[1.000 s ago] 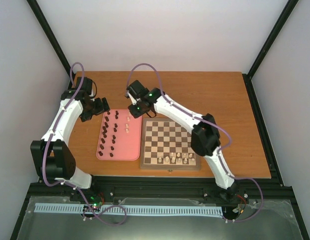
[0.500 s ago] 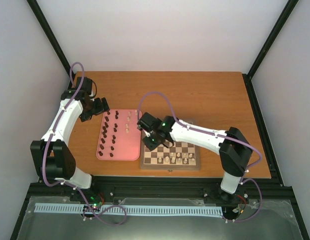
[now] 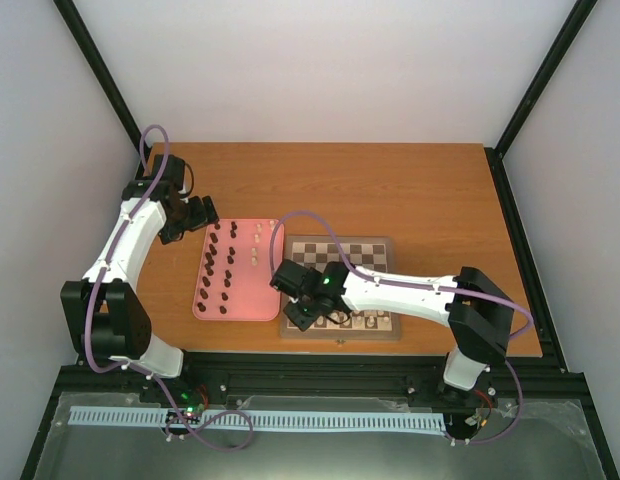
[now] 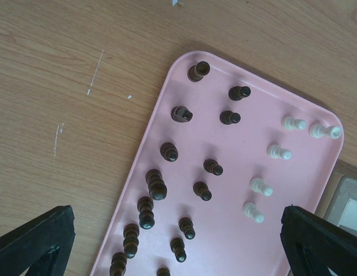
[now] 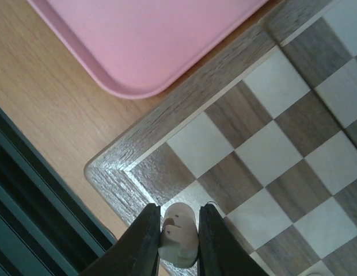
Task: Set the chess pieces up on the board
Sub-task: Place the chess piece on the chessboard.
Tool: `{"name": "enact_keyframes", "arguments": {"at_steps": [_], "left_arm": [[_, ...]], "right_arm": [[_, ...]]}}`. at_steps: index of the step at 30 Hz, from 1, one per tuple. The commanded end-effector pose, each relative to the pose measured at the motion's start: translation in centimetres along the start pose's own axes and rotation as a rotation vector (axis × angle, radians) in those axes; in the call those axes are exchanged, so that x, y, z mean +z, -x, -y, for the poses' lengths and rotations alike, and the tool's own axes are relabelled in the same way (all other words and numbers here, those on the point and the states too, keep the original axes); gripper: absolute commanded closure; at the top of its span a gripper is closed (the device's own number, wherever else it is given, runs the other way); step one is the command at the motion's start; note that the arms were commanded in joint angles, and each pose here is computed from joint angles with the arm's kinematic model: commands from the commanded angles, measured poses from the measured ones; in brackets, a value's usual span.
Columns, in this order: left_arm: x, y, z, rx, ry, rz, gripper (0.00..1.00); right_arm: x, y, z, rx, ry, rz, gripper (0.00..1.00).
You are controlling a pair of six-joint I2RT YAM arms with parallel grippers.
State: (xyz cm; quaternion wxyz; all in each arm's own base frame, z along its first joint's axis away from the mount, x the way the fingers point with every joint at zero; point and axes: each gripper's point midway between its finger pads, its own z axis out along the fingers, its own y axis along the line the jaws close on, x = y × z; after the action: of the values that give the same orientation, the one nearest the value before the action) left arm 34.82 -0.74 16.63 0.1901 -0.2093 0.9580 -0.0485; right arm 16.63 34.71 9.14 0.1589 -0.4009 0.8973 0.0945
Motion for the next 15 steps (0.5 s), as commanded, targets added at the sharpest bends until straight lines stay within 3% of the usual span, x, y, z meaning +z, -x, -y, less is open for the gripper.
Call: {"name": "enact_keyframes", "arguments": {"at_steps": [1,15], "left_arm": [[-0.77,0.44,0.15,0.011,-0.009,0.039,0.00],[-0.80,0.48,0.18,0.012,-0.011,0.039,0.00]], "right_arm": [[-0.43,-0.32,0.06,0.026,-0.022,0.026,0.89],[0.41,-1.01,-0.20,0.040,-0.005,0.010,0.88]]}}
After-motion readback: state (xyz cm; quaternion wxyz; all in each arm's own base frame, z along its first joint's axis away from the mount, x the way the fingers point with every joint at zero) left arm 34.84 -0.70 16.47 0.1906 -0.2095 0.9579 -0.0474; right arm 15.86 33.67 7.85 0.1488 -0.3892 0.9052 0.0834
